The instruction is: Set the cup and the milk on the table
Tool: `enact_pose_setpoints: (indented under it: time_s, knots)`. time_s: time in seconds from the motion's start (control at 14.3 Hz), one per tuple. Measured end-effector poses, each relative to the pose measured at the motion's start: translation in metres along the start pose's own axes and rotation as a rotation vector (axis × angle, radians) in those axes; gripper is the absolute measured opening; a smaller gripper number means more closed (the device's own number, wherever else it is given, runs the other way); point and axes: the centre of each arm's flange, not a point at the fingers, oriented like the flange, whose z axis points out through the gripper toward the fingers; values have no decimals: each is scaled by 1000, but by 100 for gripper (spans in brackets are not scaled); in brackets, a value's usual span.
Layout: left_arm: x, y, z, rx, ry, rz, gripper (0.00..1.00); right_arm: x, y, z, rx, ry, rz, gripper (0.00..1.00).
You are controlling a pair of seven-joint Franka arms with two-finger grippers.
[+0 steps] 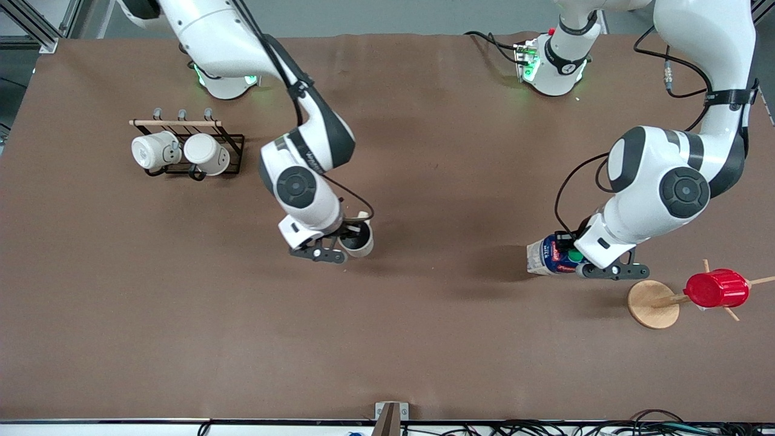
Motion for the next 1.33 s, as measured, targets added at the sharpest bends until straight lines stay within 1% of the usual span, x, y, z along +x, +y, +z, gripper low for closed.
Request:
enact_pose_setpoints:
  time_s: [0.21,0.42,0.56,0.63,0.77,0.91,0.98,1.05,1.12,1.26,1.33]
  knots:
    - [-6,31,-1,0,2,-10,39,-20,-28,20,17,26,10,7]
    - [-12,62,-4,-2,11,-18,39,-26,-36,29,26,39,8,10]
    - [-15,86,-11,-7,24,-32,39,-24,-35,28,26,41,11,22]
    - [-18,99,-13,-10,30,-39,39,-24,-36,27,28,44,11,35]
    - [-24,125,-17,-16,38,-50,39,-21,-39,20,38,53,10,56]
    - [-32,156,-15,-21,40,-64,39,-15,-42,7,48,65,12,74]
    - [-37,175,-12,-23,38,-72,39,-11,-42,-2,46,66,16,85]
    - [-43,196,-8,-25,34,-78,39,-4,-40,-13,42,65,23,94]
    - [-49,216,-2,-26,30,-80,39,6,-35,-27,39,70,36,100]
    - [-57,249,11,-27,22,-71,39,34,-14,-67,54,102,77,100]
    - [-60,260,18,-19,21,-66,39,48,4,-93,51,113,88,100]
